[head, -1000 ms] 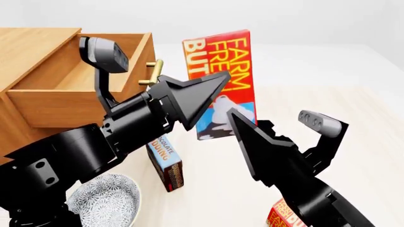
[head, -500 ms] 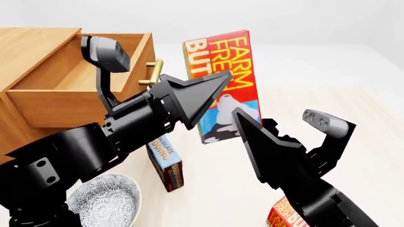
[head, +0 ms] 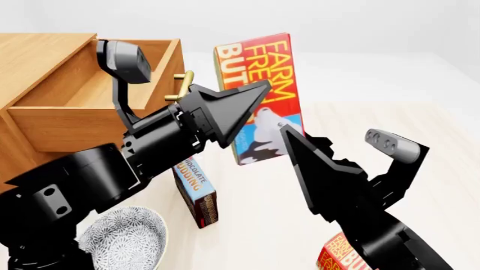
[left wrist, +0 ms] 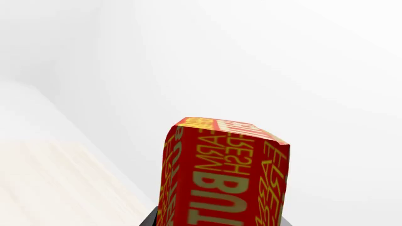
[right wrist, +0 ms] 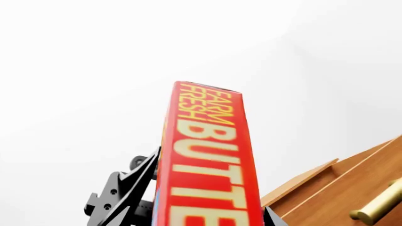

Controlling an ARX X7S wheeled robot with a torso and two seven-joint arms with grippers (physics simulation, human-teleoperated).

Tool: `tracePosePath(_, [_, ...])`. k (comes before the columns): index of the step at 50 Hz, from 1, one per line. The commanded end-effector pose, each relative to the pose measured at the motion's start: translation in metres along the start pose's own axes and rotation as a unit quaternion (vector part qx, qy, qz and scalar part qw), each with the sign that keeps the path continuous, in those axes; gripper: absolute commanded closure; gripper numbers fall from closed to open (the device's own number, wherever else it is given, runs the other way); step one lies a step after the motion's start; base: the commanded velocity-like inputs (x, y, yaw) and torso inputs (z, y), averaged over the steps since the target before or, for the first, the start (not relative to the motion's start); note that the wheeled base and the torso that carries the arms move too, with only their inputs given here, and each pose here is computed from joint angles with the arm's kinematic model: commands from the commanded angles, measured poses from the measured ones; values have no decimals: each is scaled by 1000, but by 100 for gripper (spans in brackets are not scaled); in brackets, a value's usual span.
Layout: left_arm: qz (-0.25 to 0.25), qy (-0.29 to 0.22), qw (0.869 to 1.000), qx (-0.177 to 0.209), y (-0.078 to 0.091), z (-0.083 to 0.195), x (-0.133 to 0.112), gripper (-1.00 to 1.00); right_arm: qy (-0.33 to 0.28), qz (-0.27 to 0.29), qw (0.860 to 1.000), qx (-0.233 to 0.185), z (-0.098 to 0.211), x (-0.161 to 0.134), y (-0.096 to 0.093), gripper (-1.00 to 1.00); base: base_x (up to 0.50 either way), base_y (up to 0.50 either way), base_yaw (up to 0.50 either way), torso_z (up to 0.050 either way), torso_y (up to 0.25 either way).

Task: Put the butter at the front in the top drawer of the cabinet and close it.

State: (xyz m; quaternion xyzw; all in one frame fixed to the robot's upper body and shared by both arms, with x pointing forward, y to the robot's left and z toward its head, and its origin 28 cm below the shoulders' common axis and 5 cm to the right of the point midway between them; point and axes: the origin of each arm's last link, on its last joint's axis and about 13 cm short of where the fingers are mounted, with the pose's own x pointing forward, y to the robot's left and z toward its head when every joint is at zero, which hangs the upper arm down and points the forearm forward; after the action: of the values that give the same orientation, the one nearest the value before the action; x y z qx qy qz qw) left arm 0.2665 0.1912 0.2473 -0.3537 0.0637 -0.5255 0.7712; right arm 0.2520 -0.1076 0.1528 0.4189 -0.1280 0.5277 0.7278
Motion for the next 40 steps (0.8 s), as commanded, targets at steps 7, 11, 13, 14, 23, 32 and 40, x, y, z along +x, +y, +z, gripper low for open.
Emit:
tracePosePath(7, [-2,-37,999,23,-15,20,-9,100,-12,-23,1000,-12,2,-10,1,-100,0,0,0,0,1])
tracePosePath(11, [5,-44,998,34,-19,25,-13,100,-21,-35,999,-22,4,-19,5,-100,0,0,0,0,2])
tracePosePath(13, [8,-46,998,39,-21,27,-14,100,-24,-41,999,-26,5,-22,7,-100,0,0,0,5,0])
tracePosePath(14, [9,-47,998,42,-22,29,-15,100,-27,-44,998,-30,5,-24,8,-100,0,0,0,0,0])
tracePosePath(23, [26,-53,996,64,-33,38,-21,100,-44,-108,986,-117,7,-28,13,-100,0,0,0,0,1])
tracePosePath(32, [55,-54,993,90,-41,49,-25,100,-33,-241,926,-289,6,-20,10,-100,0,0,0,0,1])
tracePosePath(40, [84,-50,988,121,-53,62,-26,100,-45,-310,861,-400,2,-13,9,-100,0,0,0,1,1])
